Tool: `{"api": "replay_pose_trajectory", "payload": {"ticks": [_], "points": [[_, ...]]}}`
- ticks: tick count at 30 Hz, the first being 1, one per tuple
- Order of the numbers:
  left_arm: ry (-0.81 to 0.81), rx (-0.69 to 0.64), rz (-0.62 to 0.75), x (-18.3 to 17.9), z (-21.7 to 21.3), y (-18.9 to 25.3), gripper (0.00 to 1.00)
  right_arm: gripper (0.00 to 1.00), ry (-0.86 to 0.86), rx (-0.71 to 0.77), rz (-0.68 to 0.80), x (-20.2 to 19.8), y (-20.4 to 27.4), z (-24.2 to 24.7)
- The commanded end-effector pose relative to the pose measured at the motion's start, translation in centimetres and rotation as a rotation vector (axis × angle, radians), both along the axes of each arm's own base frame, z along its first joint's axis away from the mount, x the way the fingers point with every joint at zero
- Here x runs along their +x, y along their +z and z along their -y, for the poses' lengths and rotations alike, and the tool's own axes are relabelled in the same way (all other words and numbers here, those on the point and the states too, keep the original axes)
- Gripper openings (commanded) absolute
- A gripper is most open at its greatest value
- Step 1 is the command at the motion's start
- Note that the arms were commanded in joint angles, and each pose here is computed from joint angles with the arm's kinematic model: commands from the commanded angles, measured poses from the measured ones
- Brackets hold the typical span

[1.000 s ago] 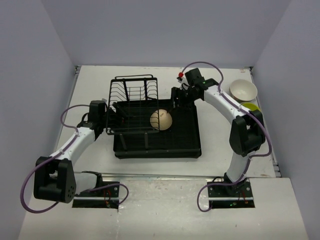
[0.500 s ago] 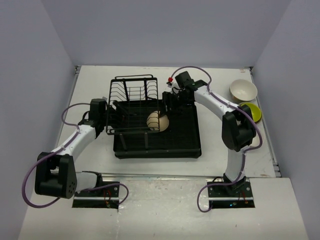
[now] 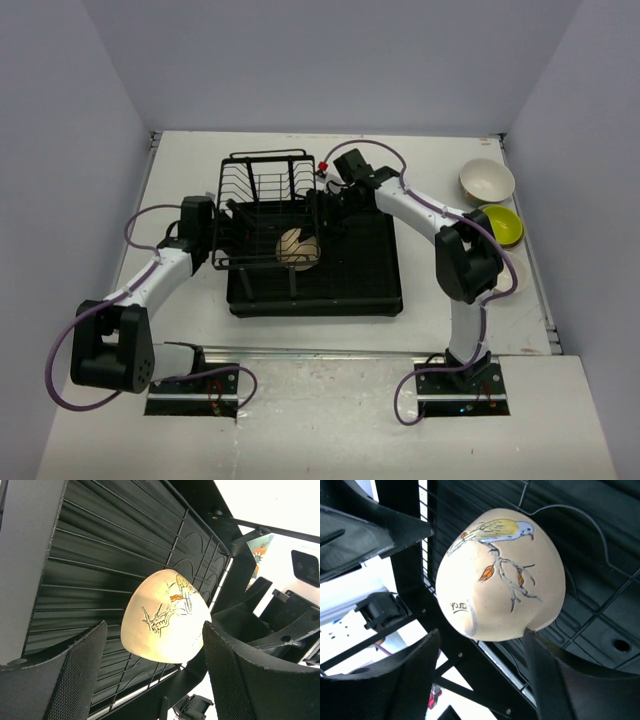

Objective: Unload the bowls from the dish rack

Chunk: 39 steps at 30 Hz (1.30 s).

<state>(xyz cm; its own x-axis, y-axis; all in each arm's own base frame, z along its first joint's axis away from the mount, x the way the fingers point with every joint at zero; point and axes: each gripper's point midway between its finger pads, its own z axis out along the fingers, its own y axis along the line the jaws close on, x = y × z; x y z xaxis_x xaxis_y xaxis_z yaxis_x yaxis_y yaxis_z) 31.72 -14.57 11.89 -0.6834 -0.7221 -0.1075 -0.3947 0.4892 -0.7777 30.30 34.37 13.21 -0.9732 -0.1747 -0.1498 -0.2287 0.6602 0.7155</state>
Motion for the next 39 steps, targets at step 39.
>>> {"api": "replay_pose_trajectory", "payload": {"ticks": [39], "points": [[-0.015,-0.023,0.010,1.0,0.0,0.8,0.78,0.99,-0.291,0.184,0.036,-0.1,-0.9,0.4]]}}
